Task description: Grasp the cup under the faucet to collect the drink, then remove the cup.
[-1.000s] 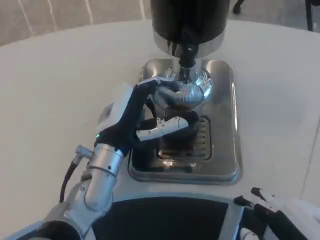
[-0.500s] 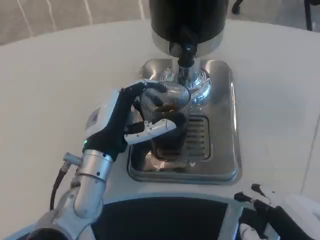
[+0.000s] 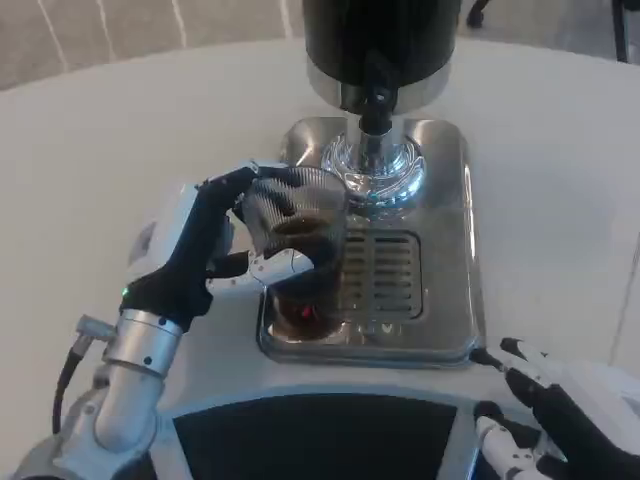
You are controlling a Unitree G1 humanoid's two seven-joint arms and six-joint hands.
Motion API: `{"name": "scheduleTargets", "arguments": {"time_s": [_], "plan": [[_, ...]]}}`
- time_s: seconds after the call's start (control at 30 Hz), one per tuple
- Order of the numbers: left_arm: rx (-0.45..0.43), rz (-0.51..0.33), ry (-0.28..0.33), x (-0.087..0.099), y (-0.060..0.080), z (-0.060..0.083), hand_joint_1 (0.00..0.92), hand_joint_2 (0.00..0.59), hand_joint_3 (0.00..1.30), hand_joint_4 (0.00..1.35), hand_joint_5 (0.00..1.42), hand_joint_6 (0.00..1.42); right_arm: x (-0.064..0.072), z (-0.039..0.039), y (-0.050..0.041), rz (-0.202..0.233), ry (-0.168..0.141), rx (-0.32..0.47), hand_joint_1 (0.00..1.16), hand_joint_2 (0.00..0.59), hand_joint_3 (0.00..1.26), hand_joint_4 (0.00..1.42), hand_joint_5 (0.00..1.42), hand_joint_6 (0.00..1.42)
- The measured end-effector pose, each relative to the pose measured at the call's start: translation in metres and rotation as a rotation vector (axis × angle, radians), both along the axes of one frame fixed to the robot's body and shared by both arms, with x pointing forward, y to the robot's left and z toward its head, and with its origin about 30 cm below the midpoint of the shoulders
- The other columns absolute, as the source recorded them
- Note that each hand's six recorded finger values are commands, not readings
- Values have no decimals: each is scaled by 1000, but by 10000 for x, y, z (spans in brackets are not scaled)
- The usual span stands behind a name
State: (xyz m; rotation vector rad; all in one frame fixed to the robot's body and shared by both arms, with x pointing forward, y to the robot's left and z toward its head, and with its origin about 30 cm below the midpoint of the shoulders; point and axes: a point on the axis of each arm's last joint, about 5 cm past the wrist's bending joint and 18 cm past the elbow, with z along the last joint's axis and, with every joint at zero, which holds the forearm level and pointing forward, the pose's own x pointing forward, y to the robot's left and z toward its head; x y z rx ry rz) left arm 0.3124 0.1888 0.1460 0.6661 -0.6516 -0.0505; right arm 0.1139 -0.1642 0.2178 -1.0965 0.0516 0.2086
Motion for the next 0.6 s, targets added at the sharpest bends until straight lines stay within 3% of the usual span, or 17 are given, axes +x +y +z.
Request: {"name": "scheduleTargets", "arguments": {"time_s": [0.3, 0.6], "plan": [[-15, 2, -25, -85, 190, 7, 531, 82, 997, 1179, 1424, 1424, 75, 20, -3, -2, -24, -5, 0, 566, 92, 0, 0, 0], [-6, -30, -37, -213, 355, -20, 531, 69, 990, 1165, 1424, 1424, 129, 94, 5, 8, -82, -13, 0, 568, 81, 0, 0, 0]]}}
